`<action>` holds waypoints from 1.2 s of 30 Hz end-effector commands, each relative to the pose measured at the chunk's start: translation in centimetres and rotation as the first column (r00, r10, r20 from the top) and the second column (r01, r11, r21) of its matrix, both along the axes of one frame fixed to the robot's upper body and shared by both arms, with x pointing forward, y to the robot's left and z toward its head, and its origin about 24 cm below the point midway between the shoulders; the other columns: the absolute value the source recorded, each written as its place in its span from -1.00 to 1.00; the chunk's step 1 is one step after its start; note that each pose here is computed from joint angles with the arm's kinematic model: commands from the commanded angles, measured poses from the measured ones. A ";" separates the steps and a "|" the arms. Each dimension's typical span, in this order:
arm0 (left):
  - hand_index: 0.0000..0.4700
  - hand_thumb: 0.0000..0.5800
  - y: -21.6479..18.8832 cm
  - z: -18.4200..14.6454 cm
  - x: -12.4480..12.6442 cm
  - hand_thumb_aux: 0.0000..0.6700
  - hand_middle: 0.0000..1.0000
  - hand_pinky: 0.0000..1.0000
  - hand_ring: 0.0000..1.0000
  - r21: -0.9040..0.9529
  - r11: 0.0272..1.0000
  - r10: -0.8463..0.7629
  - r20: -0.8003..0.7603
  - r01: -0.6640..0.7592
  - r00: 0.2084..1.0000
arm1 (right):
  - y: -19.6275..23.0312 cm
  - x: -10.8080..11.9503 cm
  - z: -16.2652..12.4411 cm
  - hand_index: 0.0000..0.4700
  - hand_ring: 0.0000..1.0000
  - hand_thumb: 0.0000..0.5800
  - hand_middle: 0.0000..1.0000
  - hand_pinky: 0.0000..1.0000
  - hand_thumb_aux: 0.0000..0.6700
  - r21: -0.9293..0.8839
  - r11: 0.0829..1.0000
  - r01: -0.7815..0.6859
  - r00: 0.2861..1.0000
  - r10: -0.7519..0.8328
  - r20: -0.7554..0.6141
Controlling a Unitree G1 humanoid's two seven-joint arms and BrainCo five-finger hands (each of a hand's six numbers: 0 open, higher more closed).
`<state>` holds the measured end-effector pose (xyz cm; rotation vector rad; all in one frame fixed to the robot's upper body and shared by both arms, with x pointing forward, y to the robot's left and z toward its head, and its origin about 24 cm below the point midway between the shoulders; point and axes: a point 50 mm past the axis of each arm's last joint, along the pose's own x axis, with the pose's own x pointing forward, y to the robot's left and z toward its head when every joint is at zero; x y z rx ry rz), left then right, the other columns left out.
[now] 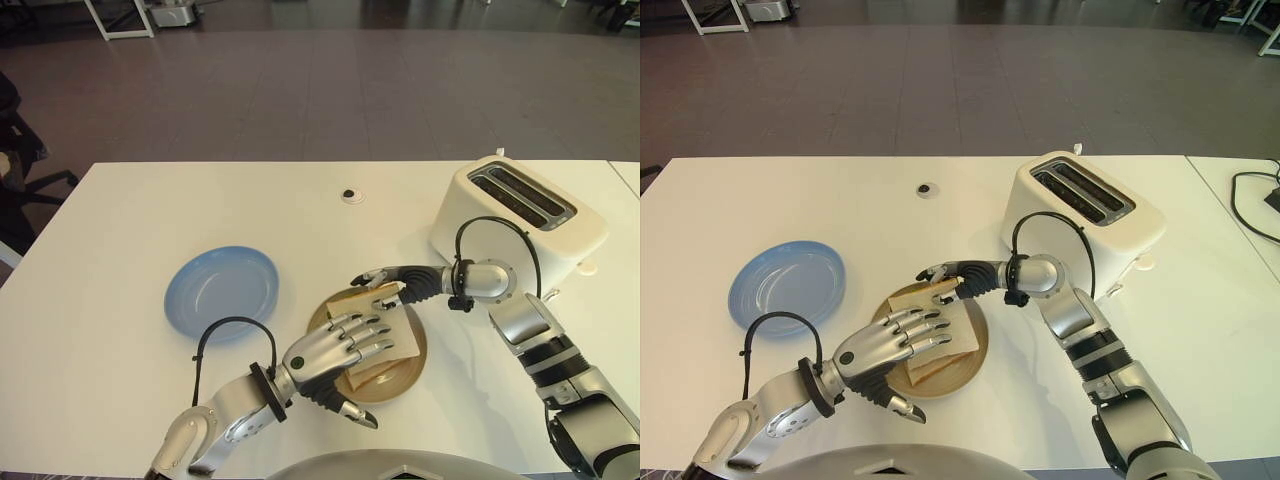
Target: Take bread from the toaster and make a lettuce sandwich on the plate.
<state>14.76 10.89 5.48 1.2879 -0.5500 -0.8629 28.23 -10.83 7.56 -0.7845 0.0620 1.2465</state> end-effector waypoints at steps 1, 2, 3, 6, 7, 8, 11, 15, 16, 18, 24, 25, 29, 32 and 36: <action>-1.00 -1.00 1.2 -3.1 -1.9 -1.00 -1.00 -1.00 -1.00 0.165 0.986 0.013 -0.195 0.020 0.981 | 0.5 0.7 1.2 -1.00 -1.00 -1.00 -1.00 -1.00 -1.00 0.059 0.998 0.028 0.995 -0.033 0.094; -1.00 -1.00 1.5 -3.4 -2.2 -1.00 -1.00 -1.00 -1.00 0.173 0.985 0.022 -0.220 0.017 0.975 | 0.3 1.0 1.5 -1.00 -1.00 -1.00 -1.00 -1.00 -1.00 0.073 0.997 0.041 0.992 -0.049 0.116; -1.00 -1.00 1.7 -3.7 -2.3 -1.00 -1.00 -1.00 -1.00 0.176 0.984 0.034 -0.243 0.009 0.969 | 0.2 1.3 1.8 -1.00 -1.00 -1.00 -1.00 -1.00 -1.00 0.093 0.994 0.059 0.988 -0.071 0.137; -1.00 -1.00 2.5 -4.5 -2.4 -1.00 -1.00 -1.00 -1.00 0.190 0.982 0.076 -0.295 -0.020 0.952 | -0.8 2.5 4.6 -1.00 -1.00 -1.00 -1.00 -1.00 -1.00 0.233 0.965 0.124 0.949 -0.184 0.255; -1.00 -1.00 2.7 -4.8 -2.2 -1.00 -1.00 -1.00 -1.00 0.197 0.980 0.085 -0.301 -0.025 0.950 | -1.2 2.4 5.4 -1.00 -1.00 -1.00 -1.00 -1.00 -1.00 0.267 0.958 0.105 0.939 -0.184 0.289; -1.00 -1.00 2.8 -5.0 -1.9 -1.00 -1.00 -1.00 -1.00 0.201 0.979 0.090 -0.304 -0.029 0.948 | -1.6 1.8 5.8 -1.00 -1.00 -1.00 -1.00 -1.00 -1.00 0.284 0.956 0.071 0.939 -0.160 0.304; -1.00 -1.00 2.8 -5.1 -0.6 -1.00 -1.00 -1.00 -1.00 0.179 0.983 0.085 -0.299 -0.032 0.950 | -3.1 -0.3 6.1 -1.00 -1.00 -1.00 -1.00 -1.00 -1.00 0.260 0.966 -0.009 0.933 -0.085 0.351; -1.00 -1.00 2.6 -4.5 1.7 -1.00 -1.00 -1.00 -1.00 0.128 0.991 0.073 -0.273 -0.039 0.959 | -5.5 -1.5 6.9 -1.00 -1.00 -1.00 -1.00 -1.00 -1.00 0.226 0.974 0.010 0.899 -0.108 0.425; -1.00 -1.00 2.5 -3.6 2.3 -1.00 -1.00 -1.00 -1.00 0.090 0.995 0.066 -0.258 -0.044 0.964 | -5.9 -1.8 7.0 -1.00 -1.00 -1.00 -1.00 -1.00 -1.00 0.221 0.975 0.013 0.893 -0.111 0.436; -1.00 -1.00 2.6 -1.6 3.3 -1.00 -1.00 -1.00 -1.00 0.020 0.999 0.053 -0.200 -0.050 0.978 | -6.7 -2.4 6.9 -1.00 -1.00 -1.00 -1.00 -1.00 -1.00 0.186 0.982 0.009 0.876 -0.098 0.472; -1.00 -1.00 2.3 7.8 2.5 -1.00 -1.00 -1.00 -1.00 -0.361 0.932 -0.040 -0.017 0.031 0.999 | -8.2 -5.3 6.2 -1.00 -1.00 -1.00 -1.00 -1.00 -1.00 0.101 0.994 -0.052 0.860 -0.007 0.510; -1.00 -1.00 2.6 8.9 1.9 -1.00 -1.00 -1.00 -1.00 -0.393 0.919 -0.051 -0.008 0.043 0.999 | -8.5 -6.0 6.1 -1.00 -1.00 -1.00 -1.00 -1.00 -1.00 0.090 0.994 -0.056 0.862 0.003 0.506; 1.00 1.00 4.6 9.2 -1.4 1.00 1.00 1.00 1.00 -0.352 0.936 -0.081 -0.216 0.000 0.973 | -9.6 -10.3 5.3 -0.84 1.00 -0.68 1.00 1.00 -0.84 0.083 0.992 -0.092 0.861 0.037 0.508; 1.00 1.00 5.7 4.2 -3.8 1.00 1.00 1.00 1.00 -0.039 0.999 0.015 -0.447 -0.037 0.894 | -9.2 -13.1 2.5 1.00 1.00 1.00 1.00 1.00 1.00 -0.010 0.990 -0.143 0.917 0.136 0.374; 1.00 1.00 6.5 1.3 -6.0 1.00 1.00 1.00 1.00 0.137 0.990 0.090 -0.542 -0.018 0.836 | -7.4 -15.5 -1.1 1.00 1.00 1.00 1.00 1.00 1.00 -0.073 0.974 -0.216 0.929 0.228 0.292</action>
